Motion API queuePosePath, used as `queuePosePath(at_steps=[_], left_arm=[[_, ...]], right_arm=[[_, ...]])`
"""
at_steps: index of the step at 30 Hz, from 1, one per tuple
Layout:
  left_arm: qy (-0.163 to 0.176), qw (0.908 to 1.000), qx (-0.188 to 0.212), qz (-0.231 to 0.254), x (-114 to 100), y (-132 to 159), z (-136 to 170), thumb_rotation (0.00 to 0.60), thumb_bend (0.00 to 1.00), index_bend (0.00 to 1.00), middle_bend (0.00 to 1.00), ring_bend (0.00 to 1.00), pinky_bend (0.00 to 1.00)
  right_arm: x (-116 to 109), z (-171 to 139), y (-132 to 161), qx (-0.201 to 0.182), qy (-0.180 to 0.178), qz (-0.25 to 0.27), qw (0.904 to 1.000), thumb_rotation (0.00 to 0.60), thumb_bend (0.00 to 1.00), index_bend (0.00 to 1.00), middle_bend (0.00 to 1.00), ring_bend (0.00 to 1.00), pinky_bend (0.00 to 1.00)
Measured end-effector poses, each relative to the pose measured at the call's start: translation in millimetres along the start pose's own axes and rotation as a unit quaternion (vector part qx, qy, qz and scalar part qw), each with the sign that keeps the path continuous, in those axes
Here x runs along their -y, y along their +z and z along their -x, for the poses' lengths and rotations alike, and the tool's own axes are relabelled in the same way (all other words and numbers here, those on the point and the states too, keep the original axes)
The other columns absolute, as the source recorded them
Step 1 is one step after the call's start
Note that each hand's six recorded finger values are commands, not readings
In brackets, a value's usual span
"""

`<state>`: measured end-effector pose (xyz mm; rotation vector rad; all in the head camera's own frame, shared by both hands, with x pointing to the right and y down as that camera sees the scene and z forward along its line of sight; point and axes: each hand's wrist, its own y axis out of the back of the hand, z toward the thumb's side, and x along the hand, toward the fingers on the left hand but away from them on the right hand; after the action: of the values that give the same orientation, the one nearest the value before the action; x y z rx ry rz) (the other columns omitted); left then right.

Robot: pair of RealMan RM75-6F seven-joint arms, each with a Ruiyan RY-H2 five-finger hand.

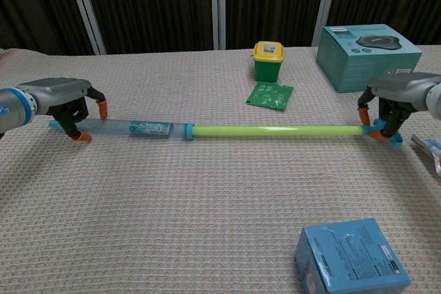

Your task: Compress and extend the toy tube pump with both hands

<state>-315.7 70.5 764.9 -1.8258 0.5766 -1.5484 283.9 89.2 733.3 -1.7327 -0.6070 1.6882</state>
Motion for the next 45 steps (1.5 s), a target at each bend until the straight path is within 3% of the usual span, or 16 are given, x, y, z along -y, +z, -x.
queuePosePath(at_steps=[5, 11, 28, 45], left_arm=[[-0.007, 0.9999, -0.001, 0.008, 1, 4, -2, 0.600, 0.39, 0.63, 0.88, 0.83, 1.00], [-0.006, 0.9996, 0.001, 0.027, 0, 10, -3, 0.600, 0.42, 0.73, 0.89, 0.84, 1.00], [0.018, 0.9970, 0.018, 0.074, -30, 41, -1, 0.600, 0.45, 0.79, 0.89, 0.84, 1.00], [0.028, 0.9934, 0.055, 0.097, -36, 113, -10, 0.600, 0.45, 0.79, 0.89, 0.84, 1.00]], right_arm=[[-1, -1, 0, 0.001, -0.001, 0.002, 1.0000, 0.600, 0.51, 0.68, 1.00, 1.00, 1.00], [-4, -2, 1, -0.001, -0.003, 0.005, 1.0000, 0.600, 0.51, 0.68, 1.00, 1.00, 1.00], [-28, -5, 33, -0.030, -0.013, 0.050, 0.9982, 0.600, 0.53, 0.69, 1.00, 1.00, 1.00], [-31, 5, 92, -0.064, -0.016, 0.051, 0.9965, 0.600, 0.53, 0.69, 1.00, 1.00, 1.00]])
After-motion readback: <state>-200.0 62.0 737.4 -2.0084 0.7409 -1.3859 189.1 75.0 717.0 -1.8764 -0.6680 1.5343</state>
